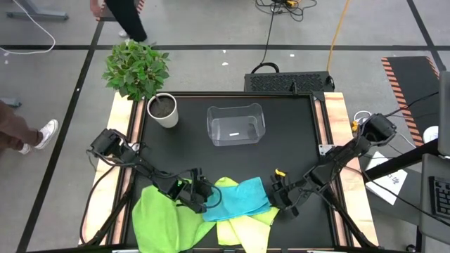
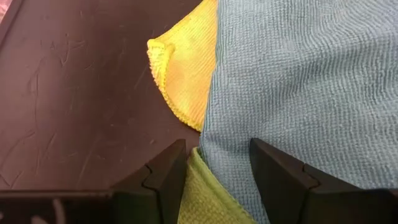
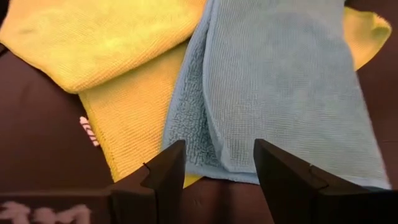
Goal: Fold microfiber towels
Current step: Fold the blue towel
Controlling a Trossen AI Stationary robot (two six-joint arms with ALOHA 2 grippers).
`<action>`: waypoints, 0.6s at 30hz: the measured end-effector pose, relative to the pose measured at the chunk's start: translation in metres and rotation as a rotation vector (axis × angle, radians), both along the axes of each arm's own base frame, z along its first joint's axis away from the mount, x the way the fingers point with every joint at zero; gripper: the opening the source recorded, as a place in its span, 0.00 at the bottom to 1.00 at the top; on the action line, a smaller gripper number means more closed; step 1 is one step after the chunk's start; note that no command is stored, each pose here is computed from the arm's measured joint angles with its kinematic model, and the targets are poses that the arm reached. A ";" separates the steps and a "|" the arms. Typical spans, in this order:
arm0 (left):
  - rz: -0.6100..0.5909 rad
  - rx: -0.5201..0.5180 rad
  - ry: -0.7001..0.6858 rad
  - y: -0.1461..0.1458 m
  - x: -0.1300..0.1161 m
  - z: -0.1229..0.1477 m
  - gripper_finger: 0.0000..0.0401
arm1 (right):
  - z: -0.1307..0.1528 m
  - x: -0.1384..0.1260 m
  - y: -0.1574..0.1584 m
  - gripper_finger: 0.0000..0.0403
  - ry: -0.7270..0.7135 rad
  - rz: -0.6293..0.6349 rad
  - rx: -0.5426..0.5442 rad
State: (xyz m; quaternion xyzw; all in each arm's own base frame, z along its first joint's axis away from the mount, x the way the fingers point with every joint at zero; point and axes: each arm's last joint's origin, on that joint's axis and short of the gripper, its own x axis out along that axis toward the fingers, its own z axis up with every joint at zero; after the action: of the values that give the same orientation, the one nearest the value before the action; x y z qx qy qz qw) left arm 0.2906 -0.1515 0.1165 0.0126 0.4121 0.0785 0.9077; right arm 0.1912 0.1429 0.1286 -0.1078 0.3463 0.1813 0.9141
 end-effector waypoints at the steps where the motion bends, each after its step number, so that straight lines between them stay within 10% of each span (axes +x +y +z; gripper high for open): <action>1: 0.000 0.000 0.000 0.000 0.000 0.000 0.45 | -0.003 0.001 0.001 0.45 0.002 0.000 -0.002; 8: -0.022 -0.023 -0.004 -0.001 0.001 0.001 0.45 | -0.009 0.008 0.004 0.41 -0.030 -0.010 0.018; 18: -0.031 -0.016 -0.002 -0.001 0.001 0.001 0.45 | -0.009 0.008 0.003 0.03 -0.016 -0.029 0.041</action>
State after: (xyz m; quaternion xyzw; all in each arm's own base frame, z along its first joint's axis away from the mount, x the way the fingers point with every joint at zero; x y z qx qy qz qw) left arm 0.2916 -0.1530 0.1171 0.0118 0.4114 0.0610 0.9093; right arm 0.1992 0.1464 0.1193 -0.0853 0.3367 0.1745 0.9214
